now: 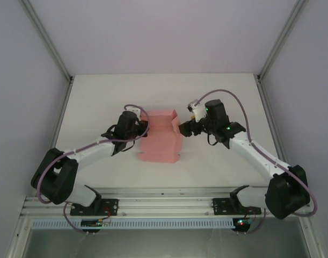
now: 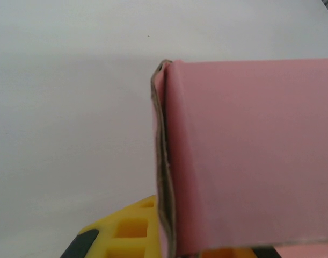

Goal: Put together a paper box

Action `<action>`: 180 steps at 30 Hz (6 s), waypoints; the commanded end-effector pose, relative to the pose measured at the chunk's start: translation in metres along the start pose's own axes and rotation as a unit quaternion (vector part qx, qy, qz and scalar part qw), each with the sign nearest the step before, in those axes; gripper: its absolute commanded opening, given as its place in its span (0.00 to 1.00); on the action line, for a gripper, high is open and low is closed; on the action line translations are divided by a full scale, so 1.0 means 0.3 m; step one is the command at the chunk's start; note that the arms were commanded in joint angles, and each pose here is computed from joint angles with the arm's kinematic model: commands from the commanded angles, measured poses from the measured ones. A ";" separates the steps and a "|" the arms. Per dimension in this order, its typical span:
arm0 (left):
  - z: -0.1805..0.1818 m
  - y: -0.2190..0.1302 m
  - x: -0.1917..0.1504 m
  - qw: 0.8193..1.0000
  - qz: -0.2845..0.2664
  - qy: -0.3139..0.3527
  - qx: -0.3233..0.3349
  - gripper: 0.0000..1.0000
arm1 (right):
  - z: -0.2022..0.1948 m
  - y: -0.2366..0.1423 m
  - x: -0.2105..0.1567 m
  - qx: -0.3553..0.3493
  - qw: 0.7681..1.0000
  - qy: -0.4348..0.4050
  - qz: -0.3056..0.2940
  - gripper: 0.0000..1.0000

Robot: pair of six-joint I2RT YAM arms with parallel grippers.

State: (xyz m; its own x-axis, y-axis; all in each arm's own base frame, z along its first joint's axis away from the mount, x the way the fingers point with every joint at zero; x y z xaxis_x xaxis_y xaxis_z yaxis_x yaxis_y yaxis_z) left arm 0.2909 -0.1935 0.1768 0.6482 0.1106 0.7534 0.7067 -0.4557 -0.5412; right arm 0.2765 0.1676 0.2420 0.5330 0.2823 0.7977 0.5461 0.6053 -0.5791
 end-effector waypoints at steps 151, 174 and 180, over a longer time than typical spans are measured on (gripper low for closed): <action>0.217 -0.284 0.232 0.970 0.030 -0.111 0.214 0.99 | -0.007 0.626 -0.065 0.034 0.948 -0.119 0.293 0.52; 0.113 -0.228 0.288 0.996 0.047 -0.055 0.061 1.00 | 0.063 0.435 -0.242 -0.290 0.893 0.248 0.240 0.12; 0.086 -0.157 0.263 0.996 0.095 -0.001 0.003 1.00 | 0.080 0.397 -0.213 -0.277 0.903 0.241 0.225 0.48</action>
State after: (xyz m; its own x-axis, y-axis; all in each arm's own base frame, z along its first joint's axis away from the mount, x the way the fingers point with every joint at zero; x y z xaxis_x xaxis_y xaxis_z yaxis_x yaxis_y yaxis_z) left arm 0.3094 -0.1273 0.2373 0.7932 0.1199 0.5971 0.5949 -0.3624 -0.7175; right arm 0.2985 0.2463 0.1103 0.9347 -0.0033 0.3553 0.3553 0.0146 -0.9346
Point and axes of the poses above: each hand's point on the last joint's axis, 136 mm out from that joint toward the fingers, its own y axis out along the fingers, its own z axis along the line the jaws close on, x = y × z, the point moved 8 cm from there along -y, back along the fingers, and after that the axes turned 1 degree about y, right-handed, at the moved point
